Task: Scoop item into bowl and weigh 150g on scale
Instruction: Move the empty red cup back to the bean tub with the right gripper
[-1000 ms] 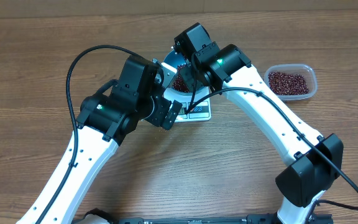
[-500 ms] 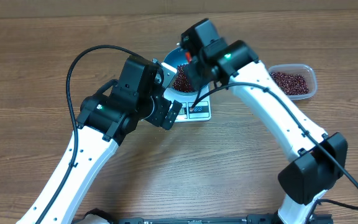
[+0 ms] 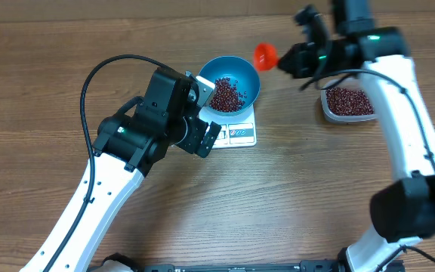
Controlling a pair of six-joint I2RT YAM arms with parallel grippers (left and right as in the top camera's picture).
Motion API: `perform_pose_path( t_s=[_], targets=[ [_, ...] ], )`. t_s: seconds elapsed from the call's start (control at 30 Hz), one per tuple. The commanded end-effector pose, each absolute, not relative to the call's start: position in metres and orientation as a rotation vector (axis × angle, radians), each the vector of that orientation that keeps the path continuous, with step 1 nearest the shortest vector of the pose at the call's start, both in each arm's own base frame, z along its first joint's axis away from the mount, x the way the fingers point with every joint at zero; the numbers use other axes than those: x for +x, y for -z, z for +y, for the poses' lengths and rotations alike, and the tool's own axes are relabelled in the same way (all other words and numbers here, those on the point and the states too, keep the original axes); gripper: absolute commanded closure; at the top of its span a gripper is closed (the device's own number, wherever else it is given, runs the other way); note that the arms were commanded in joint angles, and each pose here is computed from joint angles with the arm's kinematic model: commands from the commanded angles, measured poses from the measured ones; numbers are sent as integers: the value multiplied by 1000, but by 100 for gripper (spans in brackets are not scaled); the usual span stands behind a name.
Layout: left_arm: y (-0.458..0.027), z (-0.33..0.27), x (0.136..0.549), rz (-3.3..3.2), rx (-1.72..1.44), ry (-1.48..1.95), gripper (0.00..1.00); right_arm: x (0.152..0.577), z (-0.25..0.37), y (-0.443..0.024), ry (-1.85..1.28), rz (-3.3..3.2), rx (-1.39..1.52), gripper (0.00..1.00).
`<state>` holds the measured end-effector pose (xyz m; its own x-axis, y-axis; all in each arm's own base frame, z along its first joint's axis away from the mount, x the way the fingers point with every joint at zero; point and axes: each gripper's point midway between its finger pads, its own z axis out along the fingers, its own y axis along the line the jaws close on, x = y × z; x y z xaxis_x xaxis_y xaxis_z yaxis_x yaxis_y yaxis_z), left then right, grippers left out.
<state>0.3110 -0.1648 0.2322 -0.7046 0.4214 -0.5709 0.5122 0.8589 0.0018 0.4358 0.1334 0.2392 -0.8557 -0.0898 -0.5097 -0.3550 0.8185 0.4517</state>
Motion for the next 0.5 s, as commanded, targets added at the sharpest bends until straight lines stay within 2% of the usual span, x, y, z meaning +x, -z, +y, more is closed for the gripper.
perform_pose_path(
  t_s=[0.0, 0.2, 0.33, 0.47],
  targets=[
    [-233, -163, 310, 2458, 657, 219, 0, 428, 103, -294, -794, 2397, -273, 96],
    [-233, -163, 310, 2458, 657, 219, 0, 423, 12, -273, -408, 2538, 37, 96],
    [-233, -163, 310, 2458, 657, 219, 0, 407, -43, -251, 6, 2648, 236, 96],
    [-233, -163, 310, 2458, 657, 219, 0, 395, -65, -244, 195, 2692, 276, 96]
  ],
)
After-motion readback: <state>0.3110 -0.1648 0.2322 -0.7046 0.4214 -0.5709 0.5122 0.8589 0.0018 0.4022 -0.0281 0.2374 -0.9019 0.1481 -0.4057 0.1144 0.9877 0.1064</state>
